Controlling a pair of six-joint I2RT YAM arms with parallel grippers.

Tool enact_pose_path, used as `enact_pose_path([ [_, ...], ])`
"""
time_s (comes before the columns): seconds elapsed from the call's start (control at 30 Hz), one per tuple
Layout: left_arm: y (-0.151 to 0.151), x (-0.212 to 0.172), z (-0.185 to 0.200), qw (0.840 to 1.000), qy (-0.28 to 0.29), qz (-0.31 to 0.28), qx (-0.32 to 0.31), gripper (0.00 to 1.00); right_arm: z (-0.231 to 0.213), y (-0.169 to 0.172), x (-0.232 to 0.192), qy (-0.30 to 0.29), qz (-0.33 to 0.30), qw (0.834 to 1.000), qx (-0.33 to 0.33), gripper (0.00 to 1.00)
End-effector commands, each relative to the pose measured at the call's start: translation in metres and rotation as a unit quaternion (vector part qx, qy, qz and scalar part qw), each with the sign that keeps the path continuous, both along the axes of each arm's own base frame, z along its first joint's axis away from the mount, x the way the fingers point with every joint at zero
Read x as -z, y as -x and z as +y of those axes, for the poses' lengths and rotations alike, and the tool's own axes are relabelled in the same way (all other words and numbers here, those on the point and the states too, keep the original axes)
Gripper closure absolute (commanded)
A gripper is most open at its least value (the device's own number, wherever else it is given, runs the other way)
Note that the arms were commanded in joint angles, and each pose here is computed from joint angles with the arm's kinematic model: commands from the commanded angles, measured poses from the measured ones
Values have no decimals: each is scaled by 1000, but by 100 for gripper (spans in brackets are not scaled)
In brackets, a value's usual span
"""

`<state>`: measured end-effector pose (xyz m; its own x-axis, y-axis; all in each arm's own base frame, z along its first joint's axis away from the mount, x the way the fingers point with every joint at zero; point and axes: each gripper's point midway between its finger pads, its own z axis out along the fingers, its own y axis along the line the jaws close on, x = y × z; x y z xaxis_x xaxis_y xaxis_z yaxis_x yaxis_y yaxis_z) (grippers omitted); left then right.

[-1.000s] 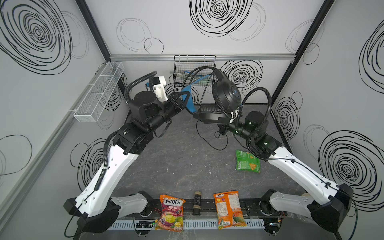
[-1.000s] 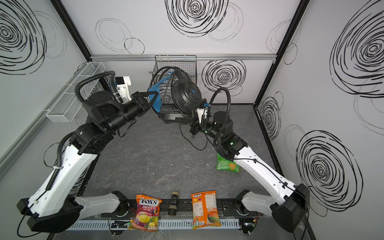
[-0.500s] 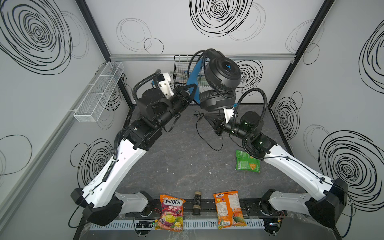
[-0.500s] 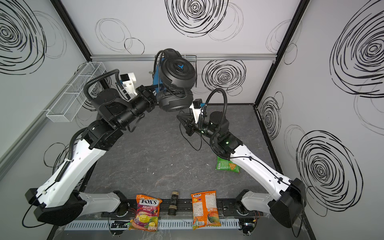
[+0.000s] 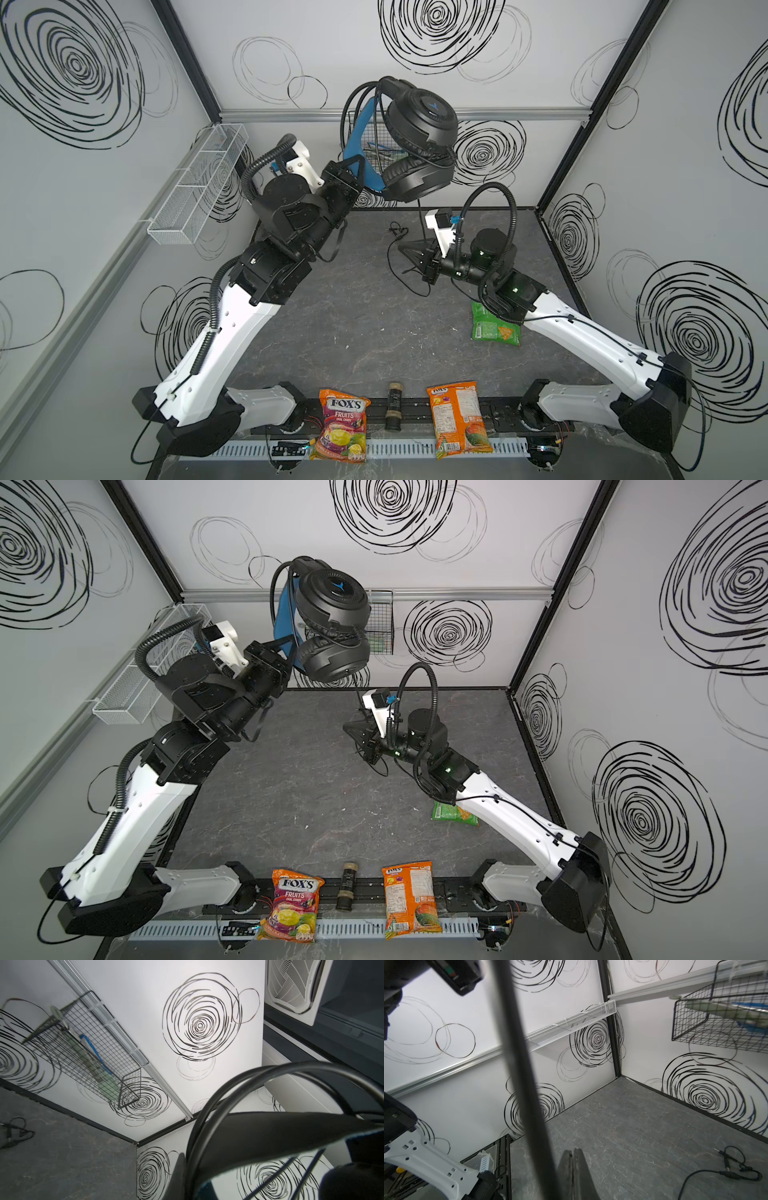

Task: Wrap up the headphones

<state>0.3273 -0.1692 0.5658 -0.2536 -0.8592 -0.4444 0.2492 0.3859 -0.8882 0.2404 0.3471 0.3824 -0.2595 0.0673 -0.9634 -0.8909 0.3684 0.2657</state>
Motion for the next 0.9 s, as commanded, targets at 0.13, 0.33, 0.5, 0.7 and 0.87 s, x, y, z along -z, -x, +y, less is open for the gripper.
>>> enact_pose_path([
  [0.13,4,-35,64,985,-64,-24,-161,100,6,45,14,91,-35,995,-8,100],
  [0.33,0,-9,81,953,-168,22,-250,100,15,76,22,175,-72,982,-6,100],
  [0.5,-7,12,68,916,-271,51,-293,100,36,93,18,230,-109,967,-17,100],
  [0.7,-7,45,63,865,-385,66,-315,100,30,84,-26,247,-159,955,34,100],
  [0.87,2,61,79,824,-442,78,-346,100,10,72,-46,270,-192,941,78,100],
])
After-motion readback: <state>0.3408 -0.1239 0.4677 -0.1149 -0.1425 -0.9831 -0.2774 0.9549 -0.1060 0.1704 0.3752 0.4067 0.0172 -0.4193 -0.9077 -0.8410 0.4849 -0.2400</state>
